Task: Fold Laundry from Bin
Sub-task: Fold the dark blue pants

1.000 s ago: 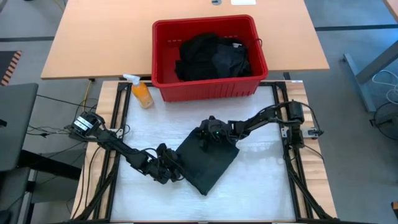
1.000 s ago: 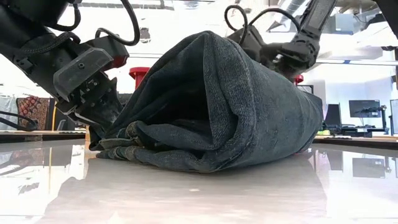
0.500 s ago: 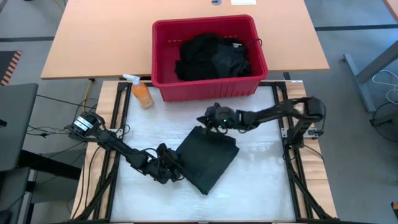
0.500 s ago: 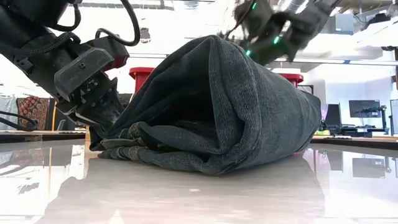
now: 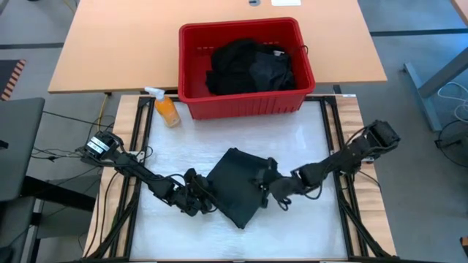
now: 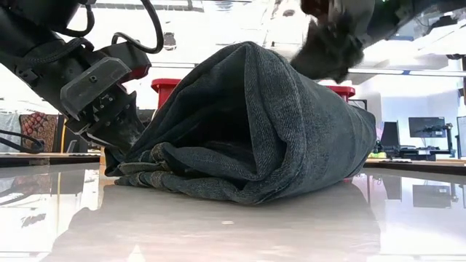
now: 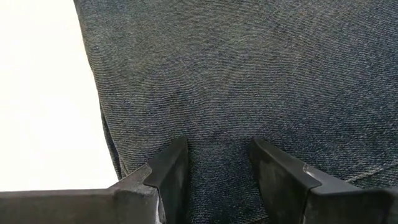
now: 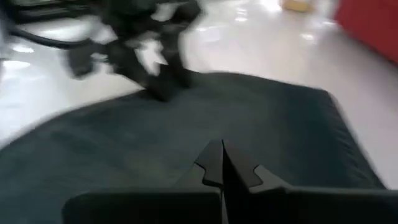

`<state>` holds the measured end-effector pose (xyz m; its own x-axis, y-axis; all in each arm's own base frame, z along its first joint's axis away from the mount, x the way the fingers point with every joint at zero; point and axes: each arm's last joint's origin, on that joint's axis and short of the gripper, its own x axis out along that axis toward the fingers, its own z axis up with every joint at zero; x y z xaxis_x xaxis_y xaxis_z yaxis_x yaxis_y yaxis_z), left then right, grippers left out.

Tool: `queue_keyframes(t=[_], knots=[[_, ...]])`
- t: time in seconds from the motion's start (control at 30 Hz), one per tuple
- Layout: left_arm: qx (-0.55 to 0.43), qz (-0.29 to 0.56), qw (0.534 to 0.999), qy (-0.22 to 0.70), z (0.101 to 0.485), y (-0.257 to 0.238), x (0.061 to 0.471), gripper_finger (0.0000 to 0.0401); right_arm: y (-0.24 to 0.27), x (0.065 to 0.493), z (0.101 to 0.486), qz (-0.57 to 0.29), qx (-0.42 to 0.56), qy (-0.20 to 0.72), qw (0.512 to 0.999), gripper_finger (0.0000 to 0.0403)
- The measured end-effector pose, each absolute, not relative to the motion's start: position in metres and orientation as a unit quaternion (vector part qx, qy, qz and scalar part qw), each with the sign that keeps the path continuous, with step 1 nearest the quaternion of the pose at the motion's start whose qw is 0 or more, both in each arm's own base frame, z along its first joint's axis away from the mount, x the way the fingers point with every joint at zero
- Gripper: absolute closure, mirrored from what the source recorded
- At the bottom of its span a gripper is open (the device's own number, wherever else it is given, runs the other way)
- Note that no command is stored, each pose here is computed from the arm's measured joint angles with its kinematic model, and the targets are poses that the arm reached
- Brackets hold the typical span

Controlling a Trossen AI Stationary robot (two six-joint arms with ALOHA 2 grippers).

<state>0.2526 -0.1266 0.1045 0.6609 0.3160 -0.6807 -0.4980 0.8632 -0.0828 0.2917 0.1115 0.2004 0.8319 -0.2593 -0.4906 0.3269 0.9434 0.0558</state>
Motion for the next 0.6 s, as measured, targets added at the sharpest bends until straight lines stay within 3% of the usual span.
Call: queue_keyframes(t=[0.23,0.47,0.6], knots=[[-0.136,0.226,0.901,0.345,0.104,-0.127,0.253,0.0237,0.105,0.280,0.168,-0.232,0.084,0.312,0.918,0.0386],[-0.142,0.223,0.901,0.343,0.105,-0.127,0.253,0.0237,0.110,0.257,0.129,-0.250,0.114,0.330,0.903,0.0386],[-0.139,0.221,0.901,0.345,0.105,-0.127,0.253,0.0237,0.112,0.255,0.128,-0.228,0.080,0.325,0.914,0.0386]])
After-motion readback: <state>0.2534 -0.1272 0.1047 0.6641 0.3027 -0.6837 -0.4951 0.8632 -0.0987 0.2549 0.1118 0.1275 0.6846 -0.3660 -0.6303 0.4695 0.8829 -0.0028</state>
